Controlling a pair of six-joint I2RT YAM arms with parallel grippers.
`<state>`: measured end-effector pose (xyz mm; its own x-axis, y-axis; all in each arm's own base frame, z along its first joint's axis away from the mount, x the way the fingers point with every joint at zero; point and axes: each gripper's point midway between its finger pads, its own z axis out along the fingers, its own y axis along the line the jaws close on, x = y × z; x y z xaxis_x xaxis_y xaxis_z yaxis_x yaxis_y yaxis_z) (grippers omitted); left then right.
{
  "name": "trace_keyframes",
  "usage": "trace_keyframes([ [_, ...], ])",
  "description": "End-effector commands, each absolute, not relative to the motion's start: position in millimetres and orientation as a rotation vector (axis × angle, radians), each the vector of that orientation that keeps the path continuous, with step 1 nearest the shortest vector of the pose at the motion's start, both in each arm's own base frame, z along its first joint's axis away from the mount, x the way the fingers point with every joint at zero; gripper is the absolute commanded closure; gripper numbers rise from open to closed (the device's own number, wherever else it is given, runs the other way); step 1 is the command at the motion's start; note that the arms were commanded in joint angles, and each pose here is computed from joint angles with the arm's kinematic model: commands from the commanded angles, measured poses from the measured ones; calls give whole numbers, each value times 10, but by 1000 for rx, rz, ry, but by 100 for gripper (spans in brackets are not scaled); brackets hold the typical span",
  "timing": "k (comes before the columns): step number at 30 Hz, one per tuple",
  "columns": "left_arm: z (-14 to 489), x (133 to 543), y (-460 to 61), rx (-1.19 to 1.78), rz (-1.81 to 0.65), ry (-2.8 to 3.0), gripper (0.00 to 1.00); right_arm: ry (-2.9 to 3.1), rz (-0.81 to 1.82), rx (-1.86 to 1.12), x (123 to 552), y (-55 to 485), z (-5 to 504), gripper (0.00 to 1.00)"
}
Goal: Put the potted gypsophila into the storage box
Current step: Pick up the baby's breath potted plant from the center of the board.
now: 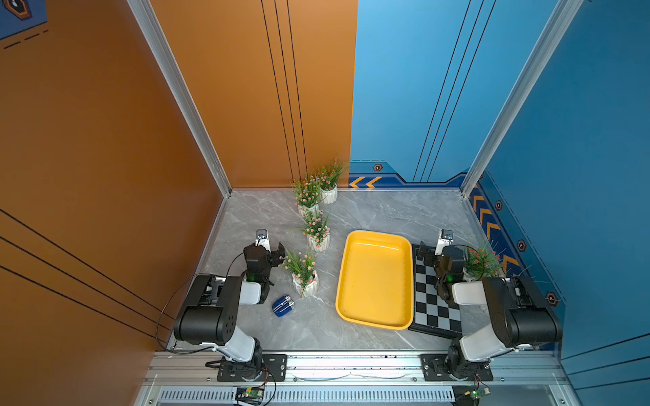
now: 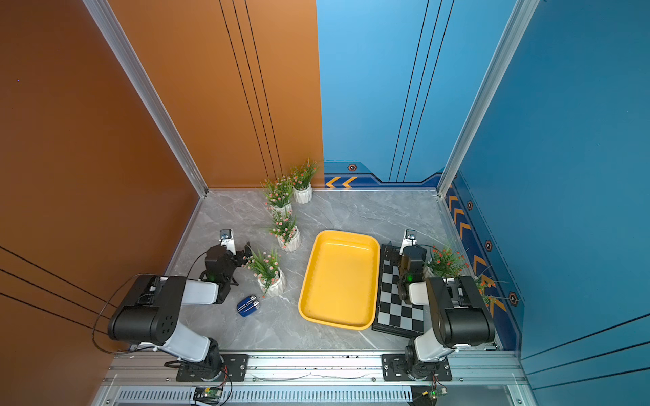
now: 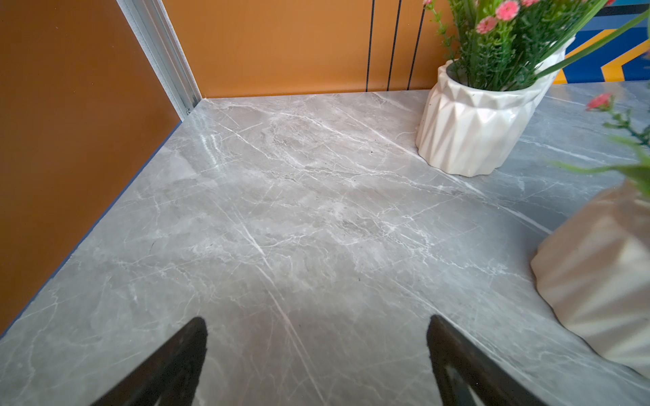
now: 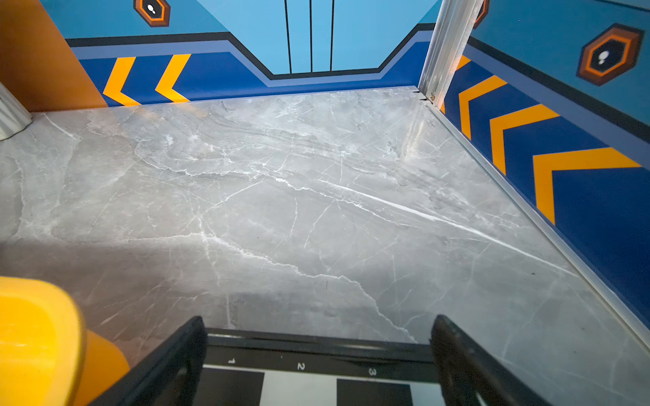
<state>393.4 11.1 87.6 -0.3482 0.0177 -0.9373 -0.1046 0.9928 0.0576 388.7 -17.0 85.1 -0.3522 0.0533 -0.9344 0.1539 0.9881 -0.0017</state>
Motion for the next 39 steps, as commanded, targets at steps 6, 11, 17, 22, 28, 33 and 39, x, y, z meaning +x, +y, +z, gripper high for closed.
trace_keyframes([
  [6, 888, 3957, 87, -39, 121, 1925, 2, 1907, -122, 153, 3930, -196, 926, 0],
  [11, 886, 3954, 87, -41, 120, 1926, 2, 1907, -122, 153, 3930, -196, 926, 0],
  [17, 889, 3960, 86, -40, 116, 1925, 2, 1908, -122, 151, 3930, -192, 924, 0],
  [22, 894, 3967, 93, -41, 118, 1924, 2, 1909, -122, 154, 3927, -196, 921, 0],
  [28, 898, 3968, 103, -45, 114, 1923, 2, 1908, -118, 152, 3931, -194, 924, 0],
  [33, 1016, 3927, 197, -100, 182, 1907, 2, 1933, -139, 141, 3961, -172, 998, 0],
  [39, 1686, 3688, 244, -160, 181, 1785, 2, 1933, -168, 33, 3914, 49, 1393, 0],
])
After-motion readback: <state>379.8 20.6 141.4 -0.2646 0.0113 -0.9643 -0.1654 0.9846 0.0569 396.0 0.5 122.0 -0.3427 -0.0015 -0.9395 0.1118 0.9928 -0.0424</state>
